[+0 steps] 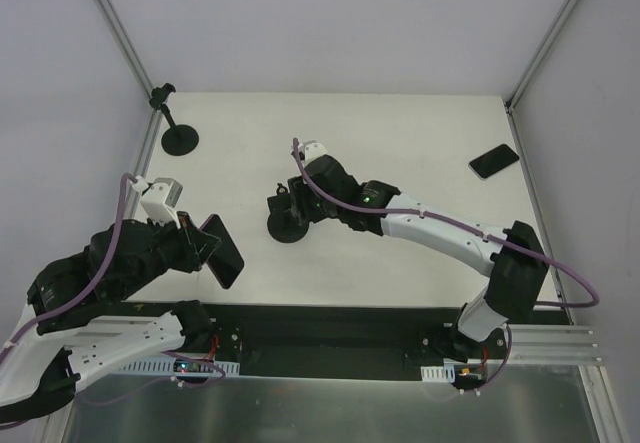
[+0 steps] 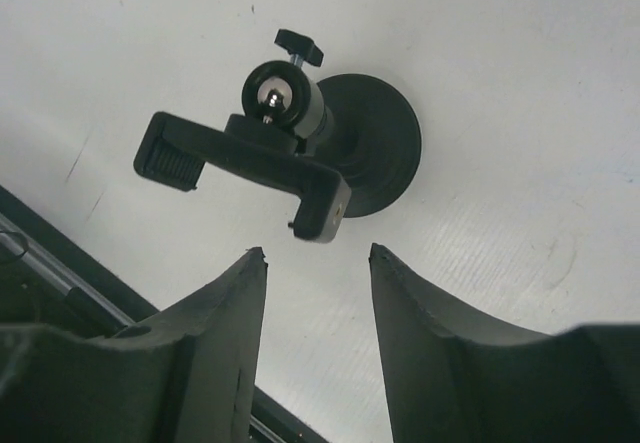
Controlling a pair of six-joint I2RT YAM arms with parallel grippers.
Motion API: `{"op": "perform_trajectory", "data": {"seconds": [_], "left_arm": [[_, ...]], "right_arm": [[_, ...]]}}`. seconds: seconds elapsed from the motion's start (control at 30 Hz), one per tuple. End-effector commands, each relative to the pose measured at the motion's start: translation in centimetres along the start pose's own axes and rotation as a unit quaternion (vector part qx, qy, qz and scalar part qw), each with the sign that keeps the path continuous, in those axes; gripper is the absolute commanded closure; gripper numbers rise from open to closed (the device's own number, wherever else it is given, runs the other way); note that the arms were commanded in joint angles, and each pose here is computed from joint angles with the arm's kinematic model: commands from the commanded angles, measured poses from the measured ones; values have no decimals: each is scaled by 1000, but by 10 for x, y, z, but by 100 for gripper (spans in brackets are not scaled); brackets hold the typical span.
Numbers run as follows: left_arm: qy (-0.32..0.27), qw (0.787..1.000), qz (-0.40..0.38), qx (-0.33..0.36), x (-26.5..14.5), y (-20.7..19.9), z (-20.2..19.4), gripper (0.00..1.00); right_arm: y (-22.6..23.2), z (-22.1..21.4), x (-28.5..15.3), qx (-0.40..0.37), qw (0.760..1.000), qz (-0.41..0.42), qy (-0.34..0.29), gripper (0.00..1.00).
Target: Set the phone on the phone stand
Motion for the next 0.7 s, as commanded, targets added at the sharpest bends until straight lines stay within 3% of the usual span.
{"op": "perform_trajectory", "data": {"seconds": [0.0, 0.07, 0.3, 0.53, 0.6, 0.67], "left_arm": [[-15, 1000, 19, -18, 4, 1, 3, 100], [-6, 1000, 21, -14, 7, -2, 4, 100], [5, 1000, 21, -6, 14, -8, 7, 100], [9, 1000, -2, -8, 22, -18, 11, 100], [8, 1000, -19, -8, 27, -25, 14, 100], [7, 999, -38, 2, 33, -31, 15, 100]], "right_arm": [[10, 28, 5, 3, 998, -23, -51, 58], [10, 30, 10, 4, 998, -34, -54, 65], [11, 32, 22, -8, 998, -45, -50, 68], [7, 29, 23, -24, 997, -55, -44, 88], [7, 29, 20, -34, 997, -46, -42, 99], [4, 27, 12, -49, 997, -39, -41, 99]]}}
Point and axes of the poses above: each gripper's point midway between its finger pads, its own x axis out along the fingers, its own y axis along the line the jaws close on, z = x × y, the point moved 9 cm from there along -x, back along the fingers, and after that the axes turned 4 degrees about x, right-handed, at the moved point
